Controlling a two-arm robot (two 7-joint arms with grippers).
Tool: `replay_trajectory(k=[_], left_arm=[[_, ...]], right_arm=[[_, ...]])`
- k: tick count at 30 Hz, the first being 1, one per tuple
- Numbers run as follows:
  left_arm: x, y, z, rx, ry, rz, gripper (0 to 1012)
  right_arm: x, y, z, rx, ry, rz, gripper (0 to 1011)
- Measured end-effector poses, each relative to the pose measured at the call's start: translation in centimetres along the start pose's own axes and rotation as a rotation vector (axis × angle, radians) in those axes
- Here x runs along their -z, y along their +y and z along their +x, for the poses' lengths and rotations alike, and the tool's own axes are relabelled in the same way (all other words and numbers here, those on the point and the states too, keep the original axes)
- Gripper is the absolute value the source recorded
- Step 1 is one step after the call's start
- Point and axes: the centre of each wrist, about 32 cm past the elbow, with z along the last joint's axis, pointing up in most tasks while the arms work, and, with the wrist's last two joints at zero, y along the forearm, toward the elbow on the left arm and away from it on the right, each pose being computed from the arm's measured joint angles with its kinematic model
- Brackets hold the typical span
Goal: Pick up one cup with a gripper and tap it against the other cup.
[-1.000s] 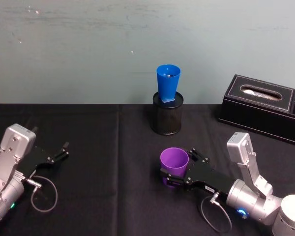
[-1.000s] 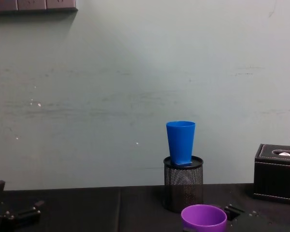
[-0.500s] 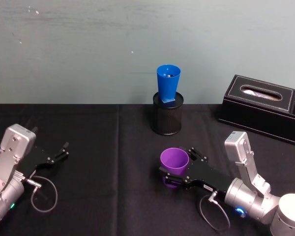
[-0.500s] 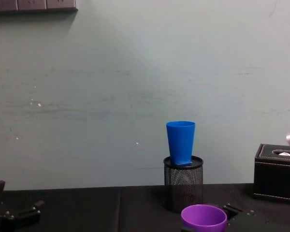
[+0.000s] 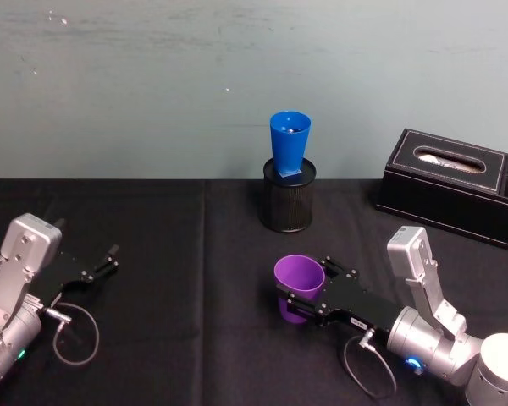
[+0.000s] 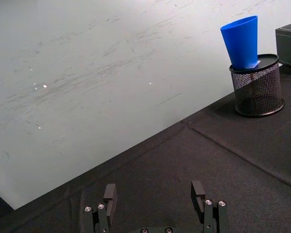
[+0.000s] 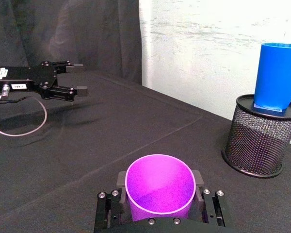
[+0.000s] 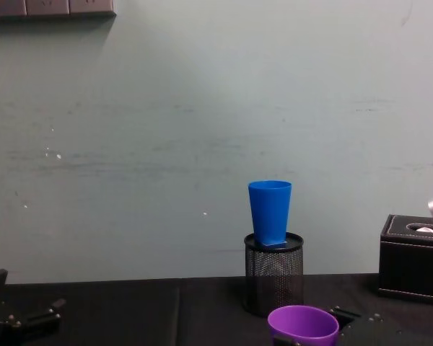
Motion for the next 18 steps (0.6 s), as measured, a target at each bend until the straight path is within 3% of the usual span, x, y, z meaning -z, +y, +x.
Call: replay_trajectory(k=[12, 18], left_arm=[[0.00, 0.00, 0.00, 0.000, 0.000, 0.000, 1005], [0.00, 0.00, 0.00, 0.000, 0.000, 0.000, 1005]], right_arm=[[0.0, 0.0, 0.0, 0.000, 0.000, 0.000, 735], [-1.9, -0.3, 0.1, -0.012, -0.019, 0.019, 728]])
